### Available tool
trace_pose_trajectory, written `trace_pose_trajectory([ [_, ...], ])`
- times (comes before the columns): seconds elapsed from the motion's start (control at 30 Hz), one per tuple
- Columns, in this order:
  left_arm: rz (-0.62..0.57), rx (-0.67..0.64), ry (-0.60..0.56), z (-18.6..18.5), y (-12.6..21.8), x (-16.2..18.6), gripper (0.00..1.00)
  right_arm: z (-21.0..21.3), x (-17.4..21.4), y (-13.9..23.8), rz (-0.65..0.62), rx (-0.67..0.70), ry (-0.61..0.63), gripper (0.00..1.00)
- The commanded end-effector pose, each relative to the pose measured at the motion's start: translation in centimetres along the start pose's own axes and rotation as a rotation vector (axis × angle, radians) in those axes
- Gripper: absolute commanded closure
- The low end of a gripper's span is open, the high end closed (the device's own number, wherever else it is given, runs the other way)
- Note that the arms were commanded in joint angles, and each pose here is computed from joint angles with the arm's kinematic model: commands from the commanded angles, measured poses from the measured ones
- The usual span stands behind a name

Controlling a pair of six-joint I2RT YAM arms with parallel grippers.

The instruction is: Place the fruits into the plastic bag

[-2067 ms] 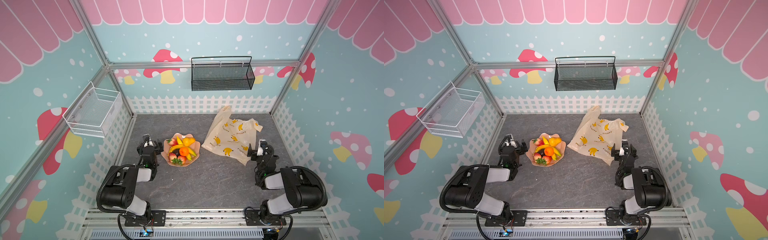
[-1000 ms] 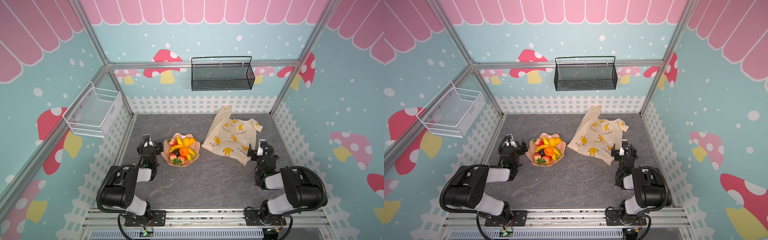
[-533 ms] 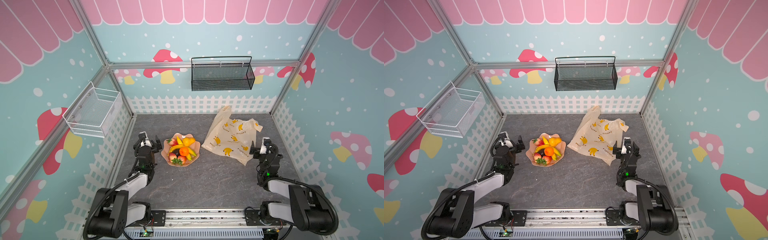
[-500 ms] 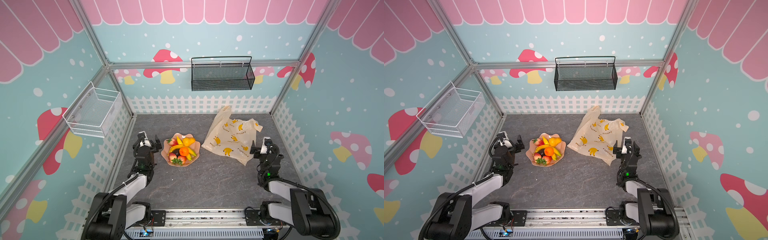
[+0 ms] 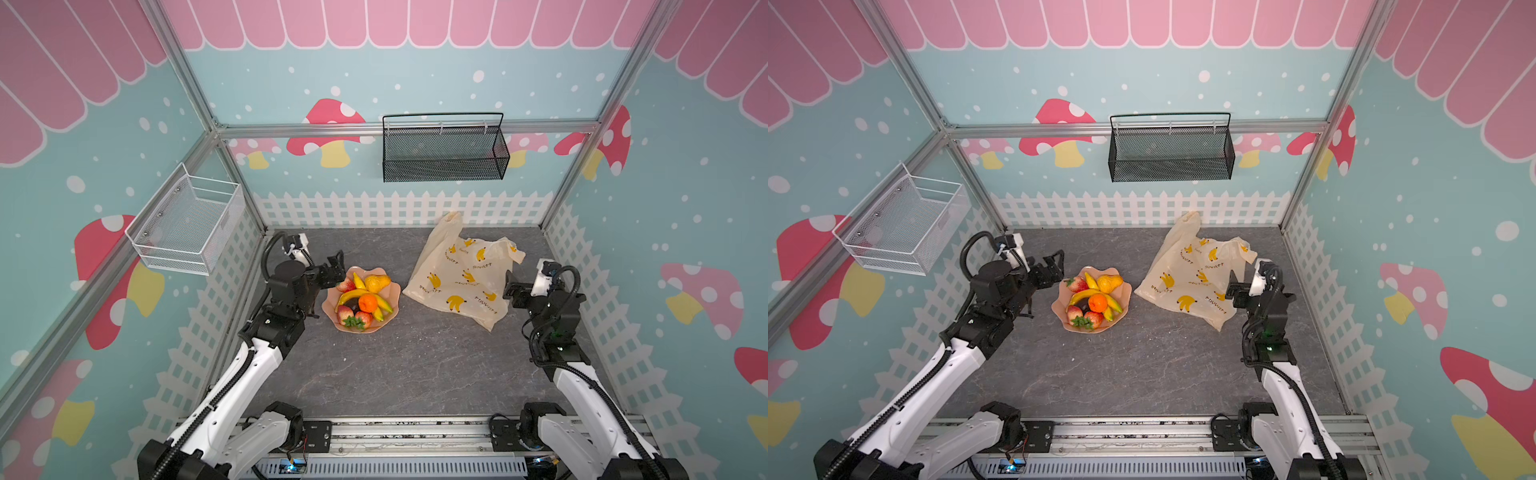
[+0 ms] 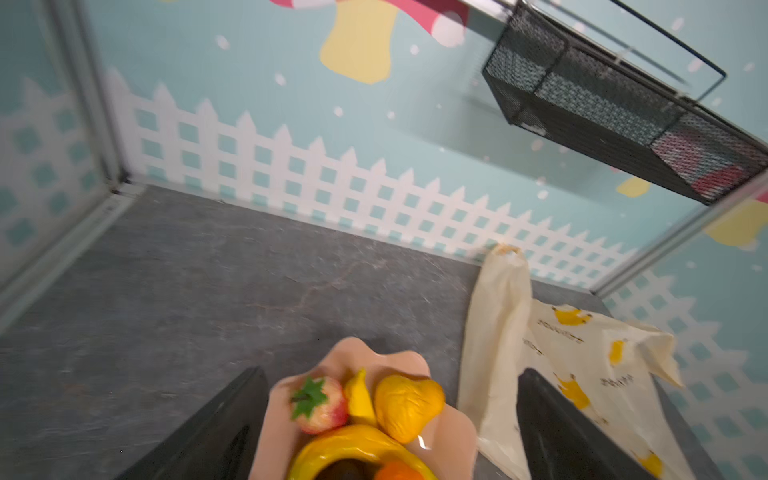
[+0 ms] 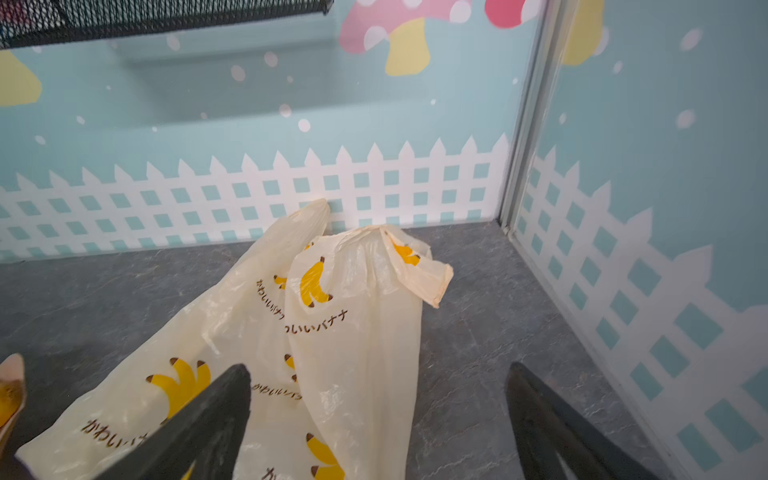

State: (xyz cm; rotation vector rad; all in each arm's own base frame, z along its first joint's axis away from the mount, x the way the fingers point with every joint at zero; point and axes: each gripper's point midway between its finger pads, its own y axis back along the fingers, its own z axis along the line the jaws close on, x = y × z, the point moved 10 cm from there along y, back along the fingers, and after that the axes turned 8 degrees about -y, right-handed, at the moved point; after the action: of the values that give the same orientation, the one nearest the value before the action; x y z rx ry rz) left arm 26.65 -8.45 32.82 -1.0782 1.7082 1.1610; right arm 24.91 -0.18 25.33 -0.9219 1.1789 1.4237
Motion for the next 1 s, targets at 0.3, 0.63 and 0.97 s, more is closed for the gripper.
trace_pose_trajectory([
  [0.3,0.639,0.262,0.222,-11.7,-3.8,6.7,0.06,-1.7,6.0,-4.2,0.629,-0.054,-0.286,0.05],
  [0.63,0.897,0.311,0.370,-16.2,-7.5,10.8,0.10,-3.4,7.9,-5.9,0.691,-0.066,-0.377,0.25],
  [0.97,0.970,0.212,0.510,-17.3,-9.9,14.4,0.14,-3.3,9.7,-4.9,0.701,-0.084,-0.497,0.68],
])
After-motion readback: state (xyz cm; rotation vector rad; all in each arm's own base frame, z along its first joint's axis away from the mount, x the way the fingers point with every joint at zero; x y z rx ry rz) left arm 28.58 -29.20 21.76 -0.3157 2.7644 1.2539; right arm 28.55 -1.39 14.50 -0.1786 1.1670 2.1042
